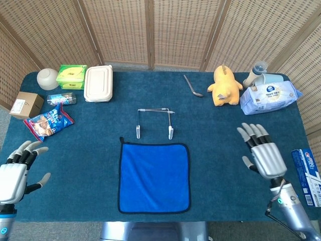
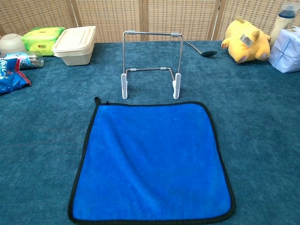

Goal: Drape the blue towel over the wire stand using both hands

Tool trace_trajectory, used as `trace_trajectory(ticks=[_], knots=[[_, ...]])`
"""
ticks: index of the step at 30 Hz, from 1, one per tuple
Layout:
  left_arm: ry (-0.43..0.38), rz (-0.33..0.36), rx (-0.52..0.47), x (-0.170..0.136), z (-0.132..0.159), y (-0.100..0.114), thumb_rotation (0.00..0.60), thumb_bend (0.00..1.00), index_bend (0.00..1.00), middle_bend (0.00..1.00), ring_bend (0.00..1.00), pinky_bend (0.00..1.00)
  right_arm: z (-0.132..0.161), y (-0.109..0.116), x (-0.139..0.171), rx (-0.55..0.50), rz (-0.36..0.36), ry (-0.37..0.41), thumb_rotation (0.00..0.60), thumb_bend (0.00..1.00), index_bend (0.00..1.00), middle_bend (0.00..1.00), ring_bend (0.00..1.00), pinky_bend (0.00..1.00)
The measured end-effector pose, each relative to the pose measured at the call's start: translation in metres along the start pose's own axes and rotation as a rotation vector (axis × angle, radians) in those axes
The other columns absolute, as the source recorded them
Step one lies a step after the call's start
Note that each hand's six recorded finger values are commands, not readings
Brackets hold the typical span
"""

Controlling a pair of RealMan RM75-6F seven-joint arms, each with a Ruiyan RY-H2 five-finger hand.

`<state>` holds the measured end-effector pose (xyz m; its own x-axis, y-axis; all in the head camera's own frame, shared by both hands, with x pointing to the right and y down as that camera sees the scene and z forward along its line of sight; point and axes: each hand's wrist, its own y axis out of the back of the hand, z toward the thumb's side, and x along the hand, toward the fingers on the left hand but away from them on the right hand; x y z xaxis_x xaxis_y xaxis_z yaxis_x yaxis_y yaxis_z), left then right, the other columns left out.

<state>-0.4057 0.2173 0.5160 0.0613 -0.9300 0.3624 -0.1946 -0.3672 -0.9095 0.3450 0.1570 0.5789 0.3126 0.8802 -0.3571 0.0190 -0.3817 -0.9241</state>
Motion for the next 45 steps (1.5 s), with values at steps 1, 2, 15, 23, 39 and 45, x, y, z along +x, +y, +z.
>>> trace_trajectory(ticks=[1,2,15,23,39,45], knots=[[-0.009,0.000,-0.005,0.001,0.002,0.001,0.600,0.34,0.28,0.21,0.16,0.22,0.005,-0.002,-0.004,0.005,-0.002,0.028,0.600,0.27,0.02,0.05,0.00,0.00],[-0.017,0.002,-0.011,0.001,0.004,0.002,0.600,0.34,0.28,0.21,0.16,0.22,0.011,-0.005,-0.009,0.010,-0.004,0.065,0.600,0.26,0.03,0.05,0.00,0.00],[-0.087,0.008,-0.070,-0.001,0.019,0.011,0.600,0.34,0.29,0.23,0.17,0.24,0.076,-0.059,-0.036,0.019,0.070,0.334,0.600,0.16,0.04,0.06,0.00,0.00],[-0.091,0.001,-0.081,-0.002,0.020,0.009,0.600,0.34,0.29,0.23,0.17,0.24,0.096,-0.088,-0.040,0.039,0.109,0.417,0.600,0.16,0.04,0.06,0.00,0.00],[-0.077,-0.008,-0.090,-0.006,0.016,0.004,0.600,0.34,0.30,0.23,0.17,0.24,0.113,-0.122,-0.045,0.107,0.163,0.526,0.600,0.17,0.04,0.06,0.00,0.00],[-0.070,-0.009,-0.090,-0.008,0.014,0.004,0.600,0.34,0.30,0.23,0.17,0.24,0.117,-0.130,-0.046,0.115,0.174,0.544,0.600,0.17,0.04,0.06,0.00,0.00]])
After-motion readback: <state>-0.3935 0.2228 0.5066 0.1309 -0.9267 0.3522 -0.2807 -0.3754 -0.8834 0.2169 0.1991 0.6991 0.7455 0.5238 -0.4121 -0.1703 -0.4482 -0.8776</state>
